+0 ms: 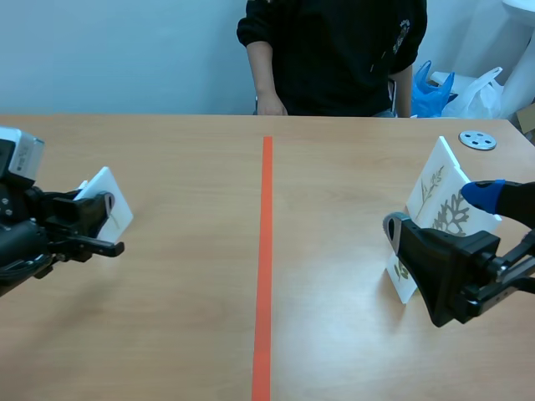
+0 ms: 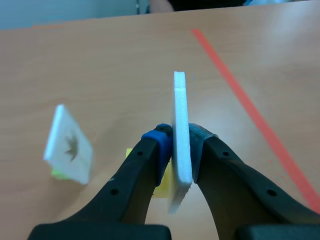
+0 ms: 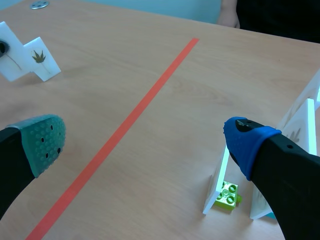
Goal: Sort the leaf by its shape. The table is split by an orange tape line. A compound leaf with several leaflets goes to the left side, a simple leaf with one blade goes to the right side. Return to the home posture when a red brick is placed on the table.
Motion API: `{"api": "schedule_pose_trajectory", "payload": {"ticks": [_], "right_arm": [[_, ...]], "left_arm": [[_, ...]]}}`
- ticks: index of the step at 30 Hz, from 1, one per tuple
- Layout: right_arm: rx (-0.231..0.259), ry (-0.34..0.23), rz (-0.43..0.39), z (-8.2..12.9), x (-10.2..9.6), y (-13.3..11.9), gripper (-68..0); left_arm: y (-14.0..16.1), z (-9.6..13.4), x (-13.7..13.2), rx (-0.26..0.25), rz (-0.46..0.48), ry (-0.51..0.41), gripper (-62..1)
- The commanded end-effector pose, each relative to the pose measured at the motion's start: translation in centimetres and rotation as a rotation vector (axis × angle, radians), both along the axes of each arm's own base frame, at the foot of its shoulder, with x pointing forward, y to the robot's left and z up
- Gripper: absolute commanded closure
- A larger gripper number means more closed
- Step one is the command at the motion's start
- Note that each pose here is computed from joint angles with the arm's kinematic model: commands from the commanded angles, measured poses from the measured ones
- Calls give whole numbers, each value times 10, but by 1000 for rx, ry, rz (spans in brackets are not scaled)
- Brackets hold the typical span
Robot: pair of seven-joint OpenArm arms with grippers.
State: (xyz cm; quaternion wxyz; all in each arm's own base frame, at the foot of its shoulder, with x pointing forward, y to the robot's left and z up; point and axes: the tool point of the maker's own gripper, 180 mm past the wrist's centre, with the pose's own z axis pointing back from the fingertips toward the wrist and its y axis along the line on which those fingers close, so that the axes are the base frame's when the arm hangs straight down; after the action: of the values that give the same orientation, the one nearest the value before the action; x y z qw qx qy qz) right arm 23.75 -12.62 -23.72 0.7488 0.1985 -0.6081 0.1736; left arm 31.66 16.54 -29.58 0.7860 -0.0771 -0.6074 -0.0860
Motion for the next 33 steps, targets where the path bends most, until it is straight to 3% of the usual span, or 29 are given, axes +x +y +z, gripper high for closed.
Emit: {"api": "schedule_pose_trajectory", "payload": {"ticks": [1,7,19,24,26,33], "right_arm": [[14,-48,-3,13,5,0,-679],[14,-48,-3,13,5,0,-679],[15,-49,-4,13,5,0,-679],[35,-48,-19,13,5,1,-679],[41,-48,-24,13,5,1,-679],[41,-48,-23,13,5,1,-679]], "left_arm": [[12,4,6,1,47,-24,-41],[41,-18,4,3,130,-21,-41],[53,-56,15,-107,268,-14,-41],[56,-63,18,-118,304,-21,-46],[57,-62,18,-118,308,-32,-90],[58,-62,17,-117,310,-33,-345]]}}
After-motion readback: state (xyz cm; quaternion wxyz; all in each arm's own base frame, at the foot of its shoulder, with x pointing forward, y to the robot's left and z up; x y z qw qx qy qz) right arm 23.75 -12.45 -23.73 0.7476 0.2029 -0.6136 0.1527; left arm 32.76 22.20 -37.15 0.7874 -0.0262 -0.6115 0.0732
